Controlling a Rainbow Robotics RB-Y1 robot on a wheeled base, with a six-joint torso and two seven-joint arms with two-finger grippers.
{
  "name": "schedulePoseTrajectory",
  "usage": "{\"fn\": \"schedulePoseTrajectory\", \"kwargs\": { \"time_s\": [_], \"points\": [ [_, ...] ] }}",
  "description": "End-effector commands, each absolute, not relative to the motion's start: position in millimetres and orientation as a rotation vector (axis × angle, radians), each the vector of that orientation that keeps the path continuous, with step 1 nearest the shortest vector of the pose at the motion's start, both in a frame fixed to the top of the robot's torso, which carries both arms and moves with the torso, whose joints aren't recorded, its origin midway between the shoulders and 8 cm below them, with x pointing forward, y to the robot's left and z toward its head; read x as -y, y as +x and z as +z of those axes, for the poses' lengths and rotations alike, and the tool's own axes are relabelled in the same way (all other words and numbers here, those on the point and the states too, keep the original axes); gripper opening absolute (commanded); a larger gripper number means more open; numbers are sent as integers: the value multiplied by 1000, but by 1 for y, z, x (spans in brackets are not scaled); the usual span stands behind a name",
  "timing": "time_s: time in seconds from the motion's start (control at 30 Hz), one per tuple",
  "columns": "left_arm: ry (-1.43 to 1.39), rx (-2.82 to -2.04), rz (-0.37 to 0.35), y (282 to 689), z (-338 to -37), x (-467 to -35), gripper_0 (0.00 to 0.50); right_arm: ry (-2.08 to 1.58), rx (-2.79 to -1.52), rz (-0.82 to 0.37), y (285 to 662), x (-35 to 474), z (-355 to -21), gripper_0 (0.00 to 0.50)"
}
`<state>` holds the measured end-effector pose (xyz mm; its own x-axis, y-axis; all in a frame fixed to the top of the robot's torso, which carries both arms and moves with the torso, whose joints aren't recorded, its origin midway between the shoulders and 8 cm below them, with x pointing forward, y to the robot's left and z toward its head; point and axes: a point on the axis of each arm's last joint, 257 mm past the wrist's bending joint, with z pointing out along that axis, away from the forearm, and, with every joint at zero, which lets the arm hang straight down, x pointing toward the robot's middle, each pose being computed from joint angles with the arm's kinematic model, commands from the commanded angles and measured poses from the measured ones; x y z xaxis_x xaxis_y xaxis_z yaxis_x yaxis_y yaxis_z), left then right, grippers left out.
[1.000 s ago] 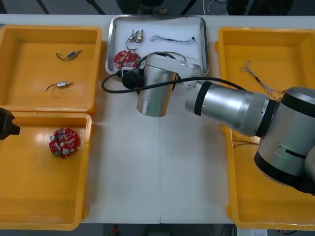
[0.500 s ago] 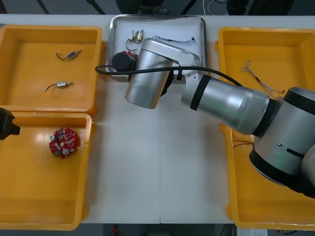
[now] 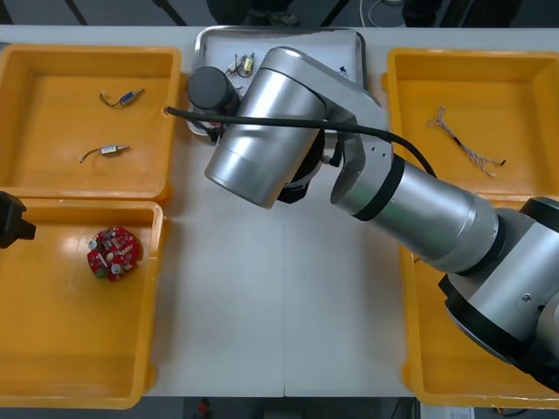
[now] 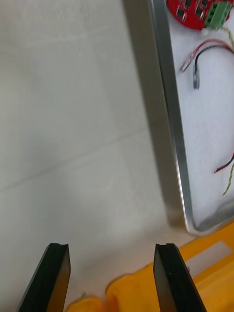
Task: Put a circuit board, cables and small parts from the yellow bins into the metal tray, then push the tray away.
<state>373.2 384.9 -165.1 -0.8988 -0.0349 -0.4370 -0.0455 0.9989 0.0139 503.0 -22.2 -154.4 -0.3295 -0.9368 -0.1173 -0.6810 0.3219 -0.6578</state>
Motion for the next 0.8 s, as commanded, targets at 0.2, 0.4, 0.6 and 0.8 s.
{"fn": "schedulePoseTrajectory", "kwargs": {
  "time_s": [0.2, 0.4, 0.6, 0.8],
  "points": [
    [2, -2669, 91, 369, -153, -396, 500, -1294, -2085, -457, 469, 22, -119, 491],
    [2, -2669, 91, 369, -153, -396, 500, -1187, -2049, -329, 449, 40, -104, 489],
    [2, -2669, 91, 369, -153, -396, 500, -1158, -1972, -345, 435, 69, -88, 489],
    [2, -2669, 91, 369, -153, -396, 500, -1122, -1939, -337, 419, 98, -78, 489]
  ]
}}
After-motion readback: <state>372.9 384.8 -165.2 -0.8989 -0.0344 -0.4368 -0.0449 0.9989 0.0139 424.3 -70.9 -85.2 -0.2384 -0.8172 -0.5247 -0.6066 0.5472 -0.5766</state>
